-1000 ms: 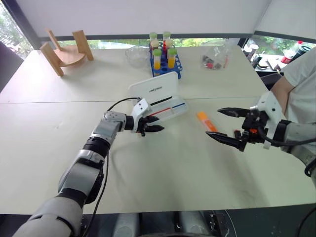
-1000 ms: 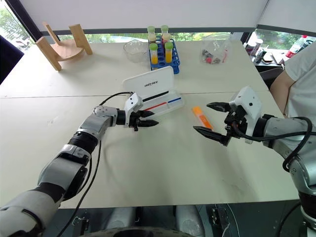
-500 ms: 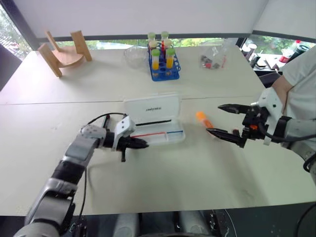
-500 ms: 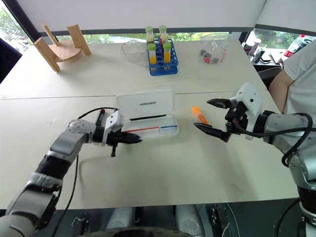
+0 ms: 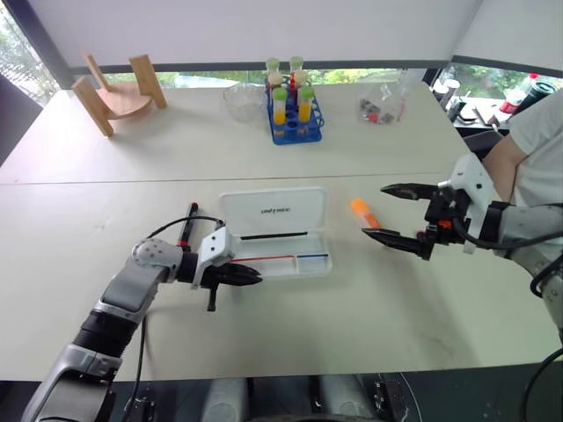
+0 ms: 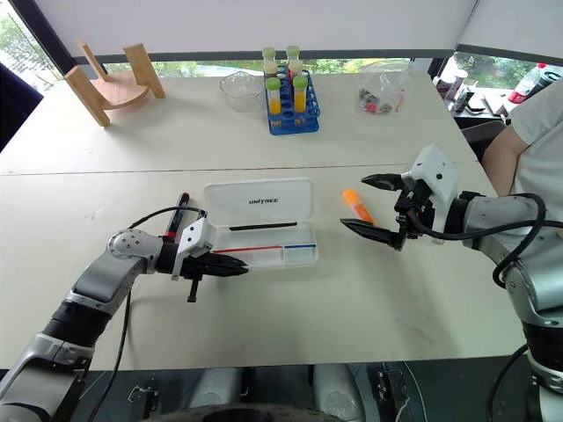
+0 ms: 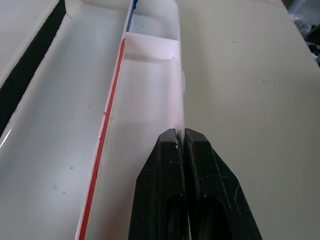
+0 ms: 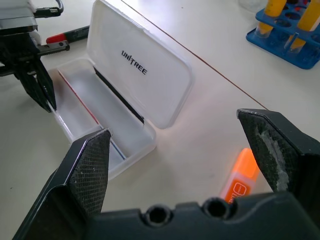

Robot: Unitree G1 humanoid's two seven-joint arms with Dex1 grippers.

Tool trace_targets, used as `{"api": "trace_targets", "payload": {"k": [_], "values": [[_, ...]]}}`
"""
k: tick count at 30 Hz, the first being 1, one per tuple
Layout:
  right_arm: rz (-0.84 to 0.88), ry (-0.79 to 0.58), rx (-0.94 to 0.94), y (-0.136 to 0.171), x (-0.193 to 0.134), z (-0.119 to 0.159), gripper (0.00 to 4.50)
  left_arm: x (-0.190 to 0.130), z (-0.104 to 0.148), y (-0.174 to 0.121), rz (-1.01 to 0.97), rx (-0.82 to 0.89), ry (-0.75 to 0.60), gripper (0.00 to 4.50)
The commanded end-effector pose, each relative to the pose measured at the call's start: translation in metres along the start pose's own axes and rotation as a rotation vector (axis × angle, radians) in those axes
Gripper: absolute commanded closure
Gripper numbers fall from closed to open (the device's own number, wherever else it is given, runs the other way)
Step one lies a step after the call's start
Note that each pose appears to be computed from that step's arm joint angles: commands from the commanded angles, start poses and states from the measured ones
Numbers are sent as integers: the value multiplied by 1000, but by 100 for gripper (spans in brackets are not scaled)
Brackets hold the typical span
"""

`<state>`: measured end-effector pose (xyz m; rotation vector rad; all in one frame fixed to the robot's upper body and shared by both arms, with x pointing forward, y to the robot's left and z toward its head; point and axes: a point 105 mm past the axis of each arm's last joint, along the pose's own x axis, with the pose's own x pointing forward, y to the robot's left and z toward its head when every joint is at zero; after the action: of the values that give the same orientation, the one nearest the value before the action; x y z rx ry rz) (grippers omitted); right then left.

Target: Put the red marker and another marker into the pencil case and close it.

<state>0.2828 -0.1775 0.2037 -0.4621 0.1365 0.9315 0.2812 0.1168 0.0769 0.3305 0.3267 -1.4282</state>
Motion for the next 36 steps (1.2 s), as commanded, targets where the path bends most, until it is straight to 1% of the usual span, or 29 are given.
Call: {"api": "trace_targets", "payload": {"k": [1, 3, 5, 7, 10, 13, 16, 18, 19, 21, 23, 25, 27, 29, 32, 35, 36], "values": [[-11, -17, -39, -3, -2, 8, 0, -5, 0, 4, 11, 61, 25, 307], [-8, -16, -40, -3, -1, 7, 0, -7, 0, 5, 9, 80, 34, 212], [-6, -17, -40, -3, -1, 7, 0, -9, 1, 6, 4, 93, 35, 102], [-4, -18, -41, -3, 0, 7, 0, -14, 6, 6, 10, 94, 22, 3], [-2, -19, -42, -3, 1, 8, 0, -26, 23, 1, 10, 83, -39, 3], [-2, -20, -43, -4, 1, 8, 0, -47, 45, -13, -6, 55, -103, 3], [0, -18, -43, -4, 1, 7, 0, -65, 62, -24, 9, 15, -137, 3], [2, -22, -42, -5, 2, 7, 0, -81, 71, -27, 73, -34, -170, 3], [2, -25, -42, -5, 3, 7, 0, -93, 74, -17, 186, -72, -190, 3], [6, -32, -43, -5, 5, 8, 0, -123, 61, 11, 472, -151, -173, 3], [11, -37, -44, -5, 7, 8, 0, -145, 37, 39, 762, -196, -102, 3], [13, -42, -45, -5, 8, 9, 0, -154, 24, 55, 927, -257, -112, 3], [16, -44, -49, -5, 9, 9, 0, -152, 15, 64, 1013, -337, -137, 3], [16, -44, -54, -6, 10, 10, 0, -141, 8, 69, 1046, -411, -161, 3], [12, -48, -61, -8, 9, 13, 0, -120, 1, 73, 1052, -511, -186, 3], [37, -36, -40, -4, 3, 15, 0, -104, -8, 74, 1053, -585, -169, 3], [63, -27, -30, 0, 0, 15, 0, -102, -12, 74, 1066, -605, -154, 27]]}}
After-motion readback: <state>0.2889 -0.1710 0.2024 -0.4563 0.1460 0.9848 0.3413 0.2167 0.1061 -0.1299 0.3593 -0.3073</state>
